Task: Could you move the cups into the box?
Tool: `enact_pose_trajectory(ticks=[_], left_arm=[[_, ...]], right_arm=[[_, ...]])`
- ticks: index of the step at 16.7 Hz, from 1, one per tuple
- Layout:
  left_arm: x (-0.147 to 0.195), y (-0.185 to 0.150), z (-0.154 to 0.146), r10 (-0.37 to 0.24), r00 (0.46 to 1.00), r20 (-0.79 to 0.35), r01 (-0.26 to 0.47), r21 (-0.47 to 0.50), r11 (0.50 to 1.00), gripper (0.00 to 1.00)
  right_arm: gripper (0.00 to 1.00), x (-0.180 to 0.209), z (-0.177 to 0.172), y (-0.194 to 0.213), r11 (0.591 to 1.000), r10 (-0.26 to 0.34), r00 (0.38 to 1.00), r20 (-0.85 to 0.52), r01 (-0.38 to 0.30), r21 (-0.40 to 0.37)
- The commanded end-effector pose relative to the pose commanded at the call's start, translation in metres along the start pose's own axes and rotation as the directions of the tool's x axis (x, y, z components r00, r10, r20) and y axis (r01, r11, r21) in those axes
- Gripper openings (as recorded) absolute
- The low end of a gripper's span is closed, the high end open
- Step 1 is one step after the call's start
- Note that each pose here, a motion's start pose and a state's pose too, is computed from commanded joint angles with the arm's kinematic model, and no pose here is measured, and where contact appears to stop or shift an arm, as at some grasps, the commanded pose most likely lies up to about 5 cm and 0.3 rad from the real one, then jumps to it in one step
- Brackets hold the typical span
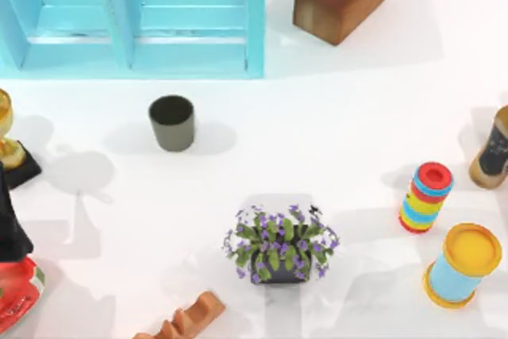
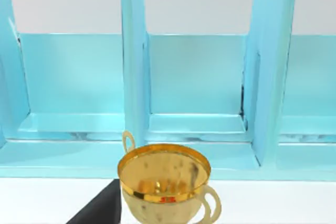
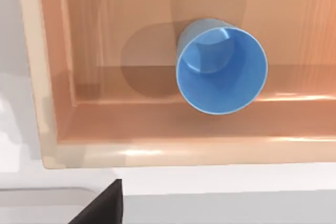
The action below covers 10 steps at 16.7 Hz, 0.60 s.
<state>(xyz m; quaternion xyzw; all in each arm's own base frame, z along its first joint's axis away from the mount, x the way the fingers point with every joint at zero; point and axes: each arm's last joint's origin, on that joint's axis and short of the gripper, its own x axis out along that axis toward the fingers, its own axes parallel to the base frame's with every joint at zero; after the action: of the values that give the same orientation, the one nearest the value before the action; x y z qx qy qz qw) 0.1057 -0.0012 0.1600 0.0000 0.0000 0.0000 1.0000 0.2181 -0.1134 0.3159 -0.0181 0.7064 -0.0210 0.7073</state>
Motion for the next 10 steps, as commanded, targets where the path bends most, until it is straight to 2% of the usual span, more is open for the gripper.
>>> enact_pose_trajectory(ticks=[3, 5, 8, 10], left_arm=[[0.0, 0.0, 0.0, 0.0, 1.0, 0.0, 0.0, 0.0, 1.0, 1.0], [0.0, 0.0, 0.0, 0.0, 1.0, 0.0, 0.0, 0.0, 1.0, 1.0], [0.0, 0.0, 0.0, 0.0, 1.0, 0.0, 0.0, 0.0, 1.0, 1.0], [0.0, 0.0, 0.0, 0.0, 1.0, 0.0, 0.0, 0.0, 1.0, 1.0]], right_arm=[[1.0, 0.001, 0.005, 0.001, 1.0, -0.002, 1.0, -0.003, 0.002, -0.001], [1.0, -0.001, 0.023, 0.007, 1.0, -0.015, 1.0, -0.008, 0.015, -0.002], [1.0, -0.002, 0.075, 0.032, 0.999, -0.054, 0.998, -0.009, 0.054, -0.006], [1.0, -0.001, 0.121, 0.068, 0.996, -0.092, 0.996, 0.018, 0.092, -0.008]])
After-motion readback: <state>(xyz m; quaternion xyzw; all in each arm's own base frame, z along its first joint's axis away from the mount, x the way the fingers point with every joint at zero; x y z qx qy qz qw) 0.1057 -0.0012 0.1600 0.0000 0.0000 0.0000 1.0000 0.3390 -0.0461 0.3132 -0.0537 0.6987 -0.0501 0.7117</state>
